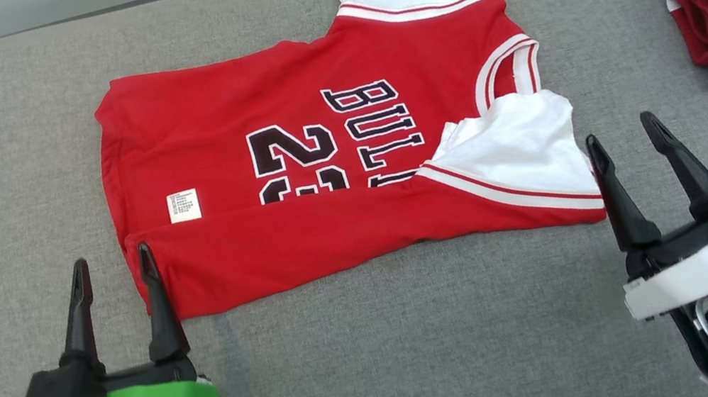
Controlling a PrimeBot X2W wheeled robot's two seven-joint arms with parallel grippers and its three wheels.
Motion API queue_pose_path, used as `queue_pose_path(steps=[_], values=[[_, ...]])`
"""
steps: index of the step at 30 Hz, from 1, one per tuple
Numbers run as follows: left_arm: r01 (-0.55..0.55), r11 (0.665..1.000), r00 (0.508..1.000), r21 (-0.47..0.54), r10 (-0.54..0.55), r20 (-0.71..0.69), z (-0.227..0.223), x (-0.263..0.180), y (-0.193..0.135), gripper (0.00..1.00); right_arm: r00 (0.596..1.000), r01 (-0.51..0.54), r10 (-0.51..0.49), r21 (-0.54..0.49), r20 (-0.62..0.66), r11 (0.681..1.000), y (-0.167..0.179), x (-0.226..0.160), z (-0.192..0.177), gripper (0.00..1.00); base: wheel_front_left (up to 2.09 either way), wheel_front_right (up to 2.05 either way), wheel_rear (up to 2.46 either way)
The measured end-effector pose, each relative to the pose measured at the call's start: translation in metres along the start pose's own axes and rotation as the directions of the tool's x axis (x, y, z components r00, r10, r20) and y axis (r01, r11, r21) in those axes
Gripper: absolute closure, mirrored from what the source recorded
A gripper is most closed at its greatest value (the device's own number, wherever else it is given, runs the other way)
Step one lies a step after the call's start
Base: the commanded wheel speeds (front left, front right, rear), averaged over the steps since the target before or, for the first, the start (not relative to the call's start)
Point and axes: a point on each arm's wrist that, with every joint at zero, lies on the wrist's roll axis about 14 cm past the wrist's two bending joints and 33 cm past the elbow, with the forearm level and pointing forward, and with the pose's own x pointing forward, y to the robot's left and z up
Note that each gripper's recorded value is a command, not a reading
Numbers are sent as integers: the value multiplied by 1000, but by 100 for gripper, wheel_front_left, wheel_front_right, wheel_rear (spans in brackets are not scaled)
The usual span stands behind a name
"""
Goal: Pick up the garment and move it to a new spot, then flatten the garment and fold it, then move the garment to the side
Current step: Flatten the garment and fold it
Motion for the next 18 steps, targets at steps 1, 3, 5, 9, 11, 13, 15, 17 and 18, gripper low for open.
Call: queue_pose_path(steps=[1,3,5,9,11,13,15,17,18], values=[[-2,1000,1000,-1,2,-7,-2,-3,-1,0,1000,7,-7,6,-1,1000,0,-4,0,0,0,0,0],[1,1000,1000,-2,-1,-23,-6,-9,-3,0,1000,19,-19,14,-7,1000,1,-13,-1,0,0,0,0],[1,1000,1000,-3,-2,-30,-8,-11,-5,0,1000,25,-25,16,-11,1000,1,-18,-1,0,0,0,0],[3,1000,998,-3,-3,-55,-16,-13,-6,0,999,32,-31,20,-18,999,2,-24,-3,0,0,0,0],[2,1000,997,-3,-2,-74,-22,-15,-6,0,999,33,-33,20,-17,999,2,-24,-2,0,0,0,0],[4,1000,995,-6,-4,-103,-31,-17,-6,0,999,37,-36,21,-31,999,1,-25,-7,0,0,0,0],[4,1000,990,-18,-6,-140,-43,-20,-5,0,997,38,-37,23,-63,999,-1,-27,-16,0,0,0,0],[-3,999,983,-32,-3,-183,-57,-21,-2,0,994,42,-39,26,-101,999,-2,-29,-28,0,0,0,0],[-15,999,975,-38,6,-221,-69,-21,3,0,988,50,-45,36,-148,998,-4,-32,-42,0,0,0,0]])
